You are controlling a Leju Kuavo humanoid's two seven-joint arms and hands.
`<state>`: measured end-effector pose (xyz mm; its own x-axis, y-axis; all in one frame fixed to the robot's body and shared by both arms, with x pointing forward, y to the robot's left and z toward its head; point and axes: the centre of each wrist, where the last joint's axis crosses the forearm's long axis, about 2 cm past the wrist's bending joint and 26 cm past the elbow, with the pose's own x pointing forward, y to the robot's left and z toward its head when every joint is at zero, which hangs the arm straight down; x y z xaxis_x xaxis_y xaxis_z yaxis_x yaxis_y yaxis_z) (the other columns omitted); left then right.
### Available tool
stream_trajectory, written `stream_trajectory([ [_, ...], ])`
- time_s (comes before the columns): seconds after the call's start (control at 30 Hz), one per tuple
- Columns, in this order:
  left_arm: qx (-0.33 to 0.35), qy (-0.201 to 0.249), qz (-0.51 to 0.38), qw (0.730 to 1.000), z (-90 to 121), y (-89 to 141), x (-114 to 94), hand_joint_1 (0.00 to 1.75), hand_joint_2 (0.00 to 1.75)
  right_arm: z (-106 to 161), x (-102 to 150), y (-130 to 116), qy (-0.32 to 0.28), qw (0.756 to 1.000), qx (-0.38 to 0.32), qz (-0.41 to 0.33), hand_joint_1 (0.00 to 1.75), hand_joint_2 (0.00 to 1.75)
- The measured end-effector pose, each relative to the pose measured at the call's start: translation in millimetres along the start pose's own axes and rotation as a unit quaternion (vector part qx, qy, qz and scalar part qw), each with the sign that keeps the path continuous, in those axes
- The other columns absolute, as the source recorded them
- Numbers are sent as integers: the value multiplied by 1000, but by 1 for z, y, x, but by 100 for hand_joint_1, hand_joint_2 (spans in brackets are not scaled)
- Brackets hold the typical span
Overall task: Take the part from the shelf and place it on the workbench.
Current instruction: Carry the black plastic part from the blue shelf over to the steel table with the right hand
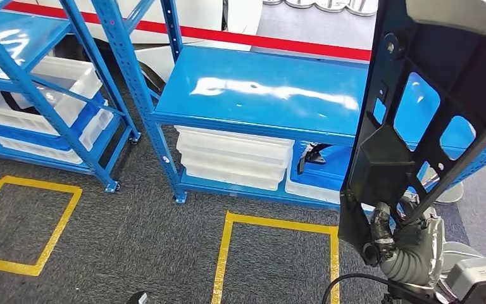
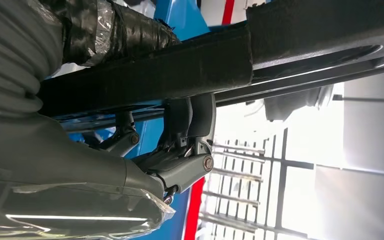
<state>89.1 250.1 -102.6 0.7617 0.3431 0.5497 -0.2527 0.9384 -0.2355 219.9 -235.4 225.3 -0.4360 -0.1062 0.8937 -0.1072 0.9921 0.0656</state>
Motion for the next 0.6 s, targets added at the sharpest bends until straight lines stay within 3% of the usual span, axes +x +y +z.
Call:
stream_trajectory([
  [0.6, 8, 1, -4, 1000, 1, 9, 0, 0, 0, 0, -1, 1, 2, 1000, 2, -2, 175, 175],
])
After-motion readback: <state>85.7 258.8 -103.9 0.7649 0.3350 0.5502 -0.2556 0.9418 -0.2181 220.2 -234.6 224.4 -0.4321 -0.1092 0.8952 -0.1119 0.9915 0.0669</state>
